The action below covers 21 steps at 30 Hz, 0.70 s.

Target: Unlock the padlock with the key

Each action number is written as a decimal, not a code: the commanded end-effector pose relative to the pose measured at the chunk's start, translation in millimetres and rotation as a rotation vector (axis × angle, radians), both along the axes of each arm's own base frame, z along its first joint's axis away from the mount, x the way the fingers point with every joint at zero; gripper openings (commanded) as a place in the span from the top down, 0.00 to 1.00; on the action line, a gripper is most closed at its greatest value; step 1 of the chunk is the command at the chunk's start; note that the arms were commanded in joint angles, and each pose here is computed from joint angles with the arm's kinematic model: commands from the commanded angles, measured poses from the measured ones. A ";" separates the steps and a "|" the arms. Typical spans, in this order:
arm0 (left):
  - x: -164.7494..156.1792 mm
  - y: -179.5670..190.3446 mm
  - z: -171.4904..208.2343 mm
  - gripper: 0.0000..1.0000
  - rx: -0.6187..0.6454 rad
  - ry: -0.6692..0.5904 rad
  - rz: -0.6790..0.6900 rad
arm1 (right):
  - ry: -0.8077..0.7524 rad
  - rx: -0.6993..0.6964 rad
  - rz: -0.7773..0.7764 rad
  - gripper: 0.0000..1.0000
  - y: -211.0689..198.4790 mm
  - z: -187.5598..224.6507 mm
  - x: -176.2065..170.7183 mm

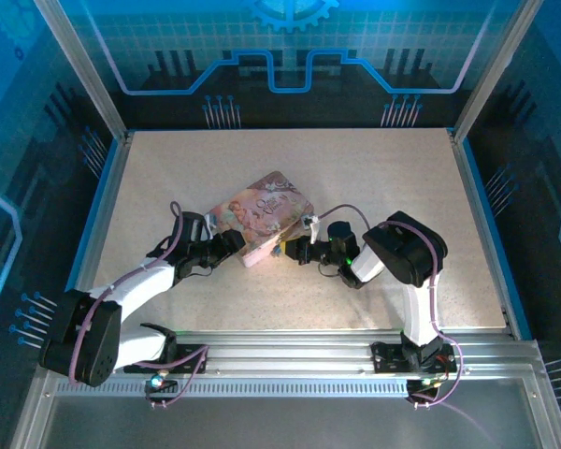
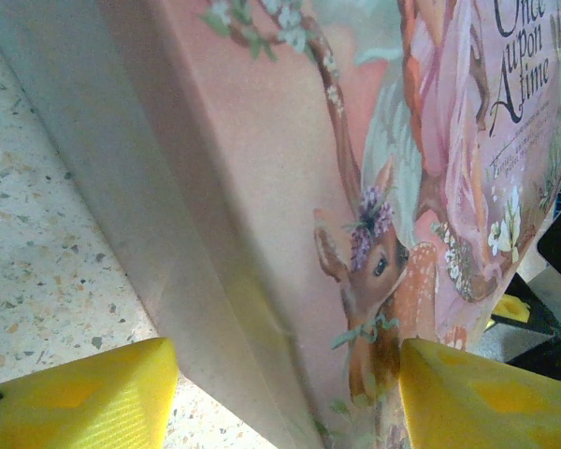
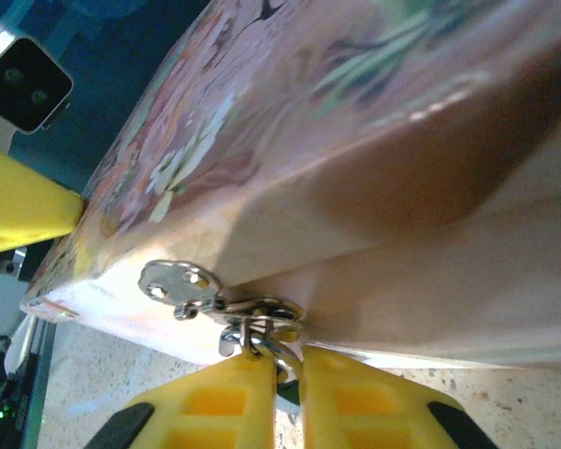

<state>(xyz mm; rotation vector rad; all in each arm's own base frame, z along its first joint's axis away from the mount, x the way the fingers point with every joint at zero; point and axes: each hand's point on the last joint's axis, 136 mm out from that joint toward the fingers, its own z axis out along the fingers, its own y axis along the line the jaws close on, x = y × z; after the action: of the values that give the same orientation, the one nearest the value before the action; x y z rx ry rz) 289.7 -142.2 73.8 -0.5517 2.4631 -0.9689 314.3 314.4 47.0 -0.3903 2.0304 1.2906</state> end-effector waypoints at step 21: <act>-31.6 9.4 -40.5 0.36 0.069 0.168 0.004 | 0.063 0.139 -0.141 0.99 -25.1 18.8 14.2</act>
<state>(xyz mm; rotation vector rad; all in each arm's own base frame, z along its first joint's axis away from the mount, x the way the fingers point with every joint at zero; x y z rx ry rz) 289.2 -144.0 73.3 -0.5443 2.4666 -0.9718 314.7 299.7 47.8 -0.2202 2.0487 1.3434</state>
